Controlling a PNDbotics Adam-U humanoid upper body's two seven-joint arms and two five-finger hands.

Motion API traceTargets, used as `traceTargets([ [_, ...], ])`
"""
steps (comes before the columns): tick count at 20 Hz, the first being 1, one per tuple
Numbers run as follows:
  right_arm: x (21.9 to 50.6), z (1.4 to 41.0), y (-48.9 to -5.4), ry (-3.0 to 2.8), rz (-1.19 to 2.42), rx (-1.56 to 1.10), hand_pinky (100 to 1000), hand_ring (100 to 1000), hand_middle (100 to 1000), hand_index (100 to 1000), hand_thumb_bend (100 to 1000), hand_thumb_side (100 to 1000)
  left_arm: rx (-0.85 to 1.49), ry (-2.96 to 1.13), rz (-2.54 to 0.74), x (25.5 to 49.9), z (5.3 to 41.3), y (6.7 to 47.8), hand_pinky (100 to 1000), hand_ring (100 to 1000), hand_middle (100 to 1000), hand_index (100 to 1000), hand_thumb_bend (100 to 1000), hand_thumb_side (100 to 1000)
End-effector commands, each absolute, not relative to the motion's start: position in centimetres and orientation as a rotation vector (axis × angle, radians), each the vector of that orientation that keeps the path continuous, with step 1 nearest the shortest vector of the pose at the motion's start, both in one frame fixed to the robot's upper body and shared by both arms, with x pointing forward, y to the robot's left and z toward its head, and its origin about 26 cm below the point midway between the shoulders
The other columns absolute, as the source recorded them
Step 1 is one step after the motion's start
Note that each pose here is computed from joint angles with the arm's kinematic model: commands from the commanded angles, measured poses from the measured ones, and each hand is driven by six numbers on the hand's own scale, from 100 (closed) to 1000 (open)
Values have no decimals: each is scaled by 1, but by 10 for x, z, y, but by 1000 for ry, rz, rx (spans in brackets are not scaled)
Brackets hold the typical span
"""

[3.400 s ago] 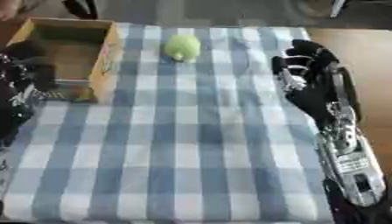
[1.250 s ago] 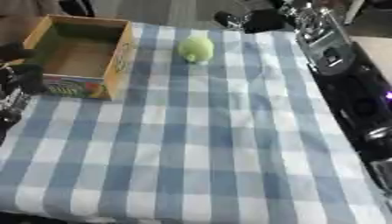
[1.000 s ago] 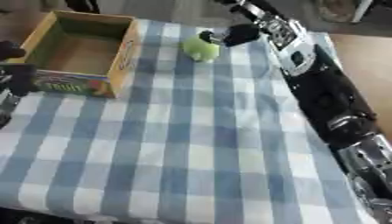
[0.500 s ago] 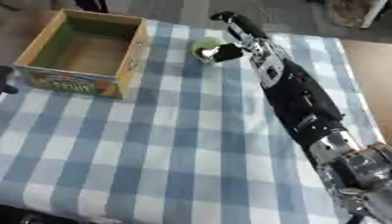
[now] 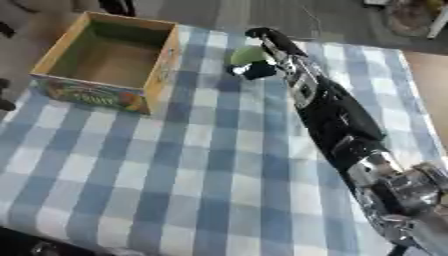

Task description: Pick up objects on the table and place them in the box.

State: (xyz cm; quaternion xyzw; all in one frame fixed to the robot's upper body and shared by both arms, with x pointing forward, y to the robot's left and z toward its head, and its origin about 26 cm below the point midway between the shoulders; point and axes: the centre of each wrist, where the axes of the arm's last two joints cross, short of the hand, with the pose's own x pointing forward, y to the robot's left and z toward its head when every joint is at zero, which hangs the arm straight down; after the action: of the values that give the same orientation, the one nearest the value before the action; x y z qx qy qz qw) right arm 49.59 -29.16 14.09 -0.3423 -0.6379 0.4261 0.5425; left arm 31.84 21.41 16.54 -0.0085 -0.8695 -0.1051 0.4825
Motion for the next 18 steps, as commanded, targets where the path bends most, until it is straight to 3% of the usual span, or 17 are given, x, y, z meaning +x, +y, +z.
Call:
traceTargets([
  [1,497,146,-295,-1501,1016,-823,815,864,823,910,512,409,-28,-2161,-280,316,177,212,533,684,724,825,602,400],
  [7,496,140,-294,-1496,980,-848,628,610,620,741,409,100,-28,-2160,-282,316,177,211,533,685,724,825,600,400],
  [11,495,142,-293,-1541,917,-936,553,495,516,641,385,100,-26,-2159,-281,316,176,211,534,685,724,825,599,399],
  [14,495,147,-291,-1610,858,-968,554,497,508,634,384,100,-25,-2156,-279,316,176,212,534,685,724,825,599,400],
  [15,495,152,-289,-1640,843,-968,556,499,507,635,342,100,-23,-2155,-278,315,175,212,534,685,724,825,602,398],
  [16,495,157,-288,-1668,831,-965,557,501,507,635,386,100,-22,-2154,-276,315,175,212,534,685,724,825,599,399],
  [18,496,172,-285,-1731,807,-952,557,502,507,638,387,100,-20,-2151,-274,315,174,213,534,685,724,825,600,399],
])
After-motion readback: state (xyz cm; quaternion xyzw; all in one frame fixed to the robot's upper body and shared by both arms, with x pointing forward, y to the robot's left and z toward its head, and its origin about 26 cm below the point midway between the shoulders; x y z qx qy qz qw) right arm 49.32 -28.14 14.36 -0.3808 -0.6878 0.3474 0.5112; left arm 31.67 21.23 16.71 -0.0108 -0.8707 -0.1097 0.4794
